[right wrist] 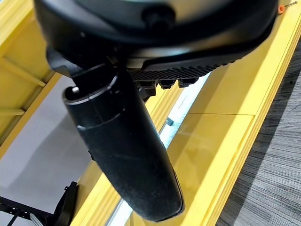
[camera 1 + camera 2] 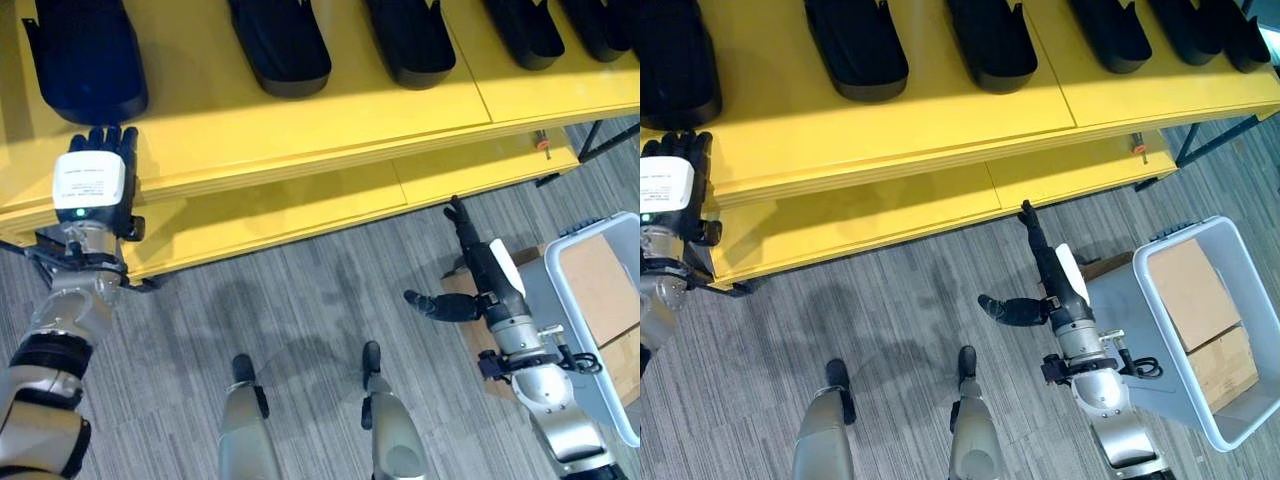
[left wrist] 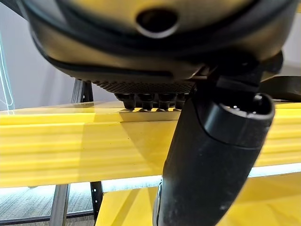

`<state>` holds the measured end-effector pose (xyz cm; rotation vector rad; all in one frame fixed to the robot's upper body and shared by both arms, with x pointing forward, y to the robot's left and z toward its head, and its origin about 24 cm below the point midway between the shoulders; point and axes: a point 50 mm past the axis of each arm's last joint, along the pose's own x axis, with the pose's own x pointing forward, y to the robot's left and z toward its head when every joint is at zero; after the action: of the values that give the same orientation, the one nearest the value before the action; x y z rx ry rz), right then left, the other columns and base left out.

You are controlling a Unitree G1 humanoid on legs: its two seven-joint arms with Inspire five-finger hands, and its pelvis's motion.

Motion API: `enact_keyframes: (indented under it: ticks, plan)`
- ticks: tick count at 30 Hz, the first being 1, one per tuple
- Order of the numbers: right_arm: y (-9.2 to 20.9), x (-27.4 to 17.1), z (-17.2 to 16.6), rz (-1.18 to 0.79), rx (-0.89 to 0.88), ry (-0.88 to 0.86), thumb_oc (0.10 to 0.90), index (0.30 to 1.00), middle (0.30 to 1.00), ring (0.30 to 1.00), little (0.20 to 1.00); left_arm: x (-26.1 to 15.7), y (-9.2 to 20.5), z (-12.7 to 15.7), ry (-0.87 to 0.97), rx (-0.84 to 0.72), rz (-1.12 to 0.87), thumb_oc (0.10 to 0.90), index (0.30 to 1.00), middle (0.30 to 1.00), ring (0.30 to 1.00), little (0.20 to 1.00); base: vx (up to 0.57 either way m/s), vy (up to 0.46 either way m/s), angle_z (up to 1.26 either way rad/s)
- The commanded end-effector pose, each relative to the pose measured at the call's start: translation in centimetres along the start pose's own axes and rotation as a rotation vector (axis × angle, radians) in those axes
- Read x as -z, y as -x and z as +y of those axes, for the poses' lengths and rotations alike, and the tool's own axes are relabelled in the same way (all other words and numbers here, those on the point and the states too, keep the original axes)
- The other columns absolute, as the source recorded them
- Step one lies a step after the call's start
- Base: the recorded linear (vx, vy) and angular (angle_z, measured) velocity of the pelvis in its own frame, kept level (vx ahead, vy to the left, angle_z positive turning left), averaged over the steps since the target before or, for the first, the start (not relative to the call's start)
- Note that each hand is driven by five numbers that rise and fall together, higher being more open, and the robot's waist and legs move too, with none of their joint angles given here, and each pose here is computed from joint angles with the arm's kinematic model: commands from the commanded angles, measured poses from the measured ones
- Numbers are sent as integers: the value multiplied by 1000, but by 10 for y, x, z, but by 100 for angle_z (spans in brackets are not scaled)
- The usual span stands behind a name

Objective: Move parts from the plastic box to the shelf.

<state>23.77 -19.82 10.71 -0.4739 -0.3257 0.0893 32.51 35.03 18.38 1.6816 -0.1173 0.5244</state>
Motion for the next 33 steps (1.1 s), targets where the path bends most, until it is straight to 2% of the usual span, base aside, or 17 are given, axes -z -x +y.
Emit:
enact_keyframes:
  ticks: [1, 7, 15, 18, 20, 21, 25, 28, 33]
  plan:
    - [-8, -36, -31, -224, 115, 29, 900, 1000, 1000, 1000, 1000, 35, -12, 32, -62, -80, 104, 900, 1000, 1000, 1000, 1000, 0, 0, 0]
    - [-7, -34, -32, -215, 115, 31, 900, 1000, 1000, 1000, 1000, 32, -15, 40, -64, -104, 84, 900, 1000, 1000, 1000, 1000, 0, 0, 0]
    - [-8, -34, -29, -212, 105, 24, 900, 1000, 1000, 1000, 1000, 13, -6, 28, -6, -93, 7, 900, 1000, 1000, 1000, 1000, 0, 0, 0]
    - [-9, -35, -29, -212, 108, 20, 900, 1000, 1000, 1000, 1000, 0, 10, 17, 71, -81, -42, 900, 1000, 1000, 1000, 1000, 8, -37, 2]
    - [-11, -33, -30, -202, 125, 14, 900, 1000, 1000, 1000, 1000, -5, 35, 1, 179, -44, -52, 900, 1000, 1000, 1000, 1000, 5, -59, 4]
    - [-11, -31, -31, -194, 138, 15, 900, 1000, 1000, 1000, 1000, -9, 58, -15, 253, 7, -51, 900, 1000, 1000, 1000, 1000, 5, -68, 9]
    - [-11, -27, -35, -168, 155, 18, 900, 1000, 1000, 1000, 1000, -23, 108, -40, 441, 152, -57, 900, 1000, 1000, 1000, 1000, 32, -73, 13]
    - [-12, -26, -34, -161, 146, 5, 900, 1000, 1000, 1000, 1000, -37, 139, -57, 671, 259, -12, 900, 1000, 1000, 1000, 1000, 25, -80, 22]
    - [-8, -17, -26, -121, 115, -87, 900, 1000, 1000, 1000, 1000, -61, 183, -71, 1192, 418, 102, 900, 1000, 1000, 1000, 1000, 30, -97, 17]
